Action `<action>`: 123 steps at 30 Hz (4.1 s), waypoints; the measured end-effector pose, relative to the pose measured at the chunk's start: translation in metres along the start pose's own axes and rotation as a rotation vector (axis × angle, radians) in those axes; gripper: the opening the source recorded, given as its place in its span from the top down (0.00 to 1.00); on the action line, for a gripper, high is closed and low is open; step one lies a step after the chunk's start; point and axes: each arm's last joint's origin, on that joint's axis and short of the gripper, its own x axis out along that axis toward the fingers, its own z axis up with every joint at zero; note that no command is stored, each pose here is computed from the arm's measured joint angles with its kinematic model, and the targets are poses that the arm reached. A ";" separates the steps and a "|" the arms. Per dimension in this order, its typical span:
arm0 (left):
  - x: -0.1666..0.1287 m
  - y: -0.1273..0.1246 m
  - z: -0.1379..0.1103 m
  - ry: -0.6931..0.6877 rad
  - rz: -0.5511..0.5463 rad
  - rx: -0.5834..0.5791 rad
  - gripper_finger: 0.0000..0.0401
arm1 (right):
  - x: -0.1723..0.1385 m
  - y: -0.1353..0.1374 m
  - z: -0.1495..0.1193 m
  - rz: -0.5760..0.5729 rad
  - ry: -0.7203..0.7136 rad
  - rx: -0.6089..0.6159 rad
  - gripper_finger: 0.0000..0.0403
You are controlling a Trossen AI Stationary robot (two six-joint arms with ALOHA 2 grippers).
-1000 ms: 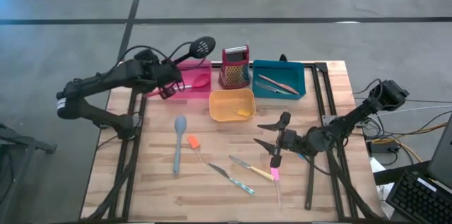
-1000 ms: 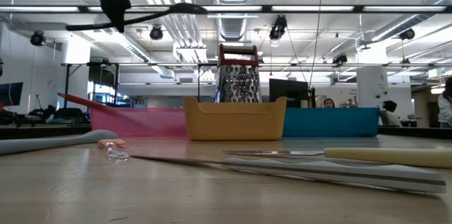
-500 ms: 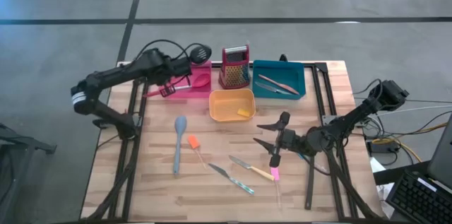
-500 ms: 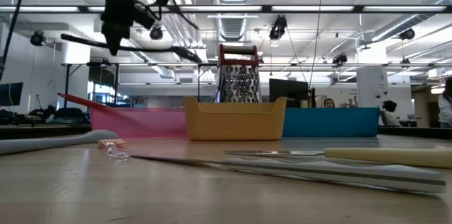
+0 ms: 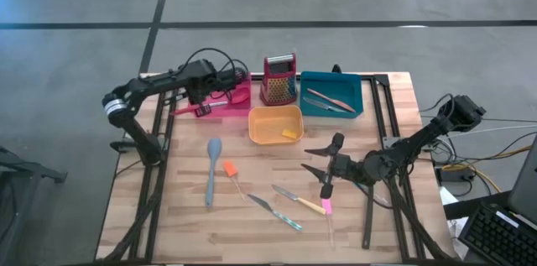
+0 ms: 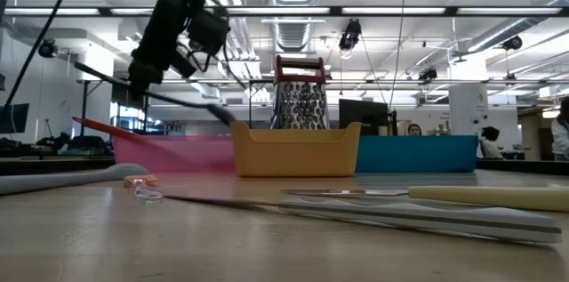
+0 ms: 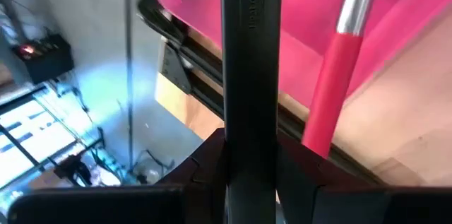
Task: Pick & Place Kitchen Items
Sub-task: Put the left black serving spoon into the red bin, then put the orange spatula into the yellow bin
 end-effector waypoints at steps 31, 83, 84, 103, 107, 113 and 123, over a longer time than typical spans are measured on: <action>0.072 -0.022 -0.004 0.024 0.029 0.118 0.50 | 0.002 -0.002 -0.002 -0.011 0.015 -0.011 0.51; -0.117 -0.015 -0.110 -1.096 -0.398 -0.351 0.38 | 0.002 -0.003 -0.002 -0.014 0.016 -0.015 0.63; -0.119 -0.023 -0.111 -1.120 -0.417 -0.319 0.38 | 0.002 -0.003 -0.002 -0.014 0.016 -0.015 0.64; -0.103 -0.147 -0.144 -1.393 -0.406 -0.208 0.38 | 0.002 0.007 0.014 -0.022 0.036 -0.126 0.65; -0.087 -0.159 -0.140 -1.392 -0.390 -0.179 0.38 | 0.005 0.014 0.025 -0.032 0.146 -0.161 0.68; -0.066 -0.171 -0.138 -1.336 -0.414 -0.076 0.38 | 0.006 0.014 0.035 -0.052 0.294 -0.132 0.72; -0.057 -0.185 -0.129 -1.177 -0.381 0.306 0.39 | 0.008 0.015 0.050 -0.048 0.284 -0.128 0.77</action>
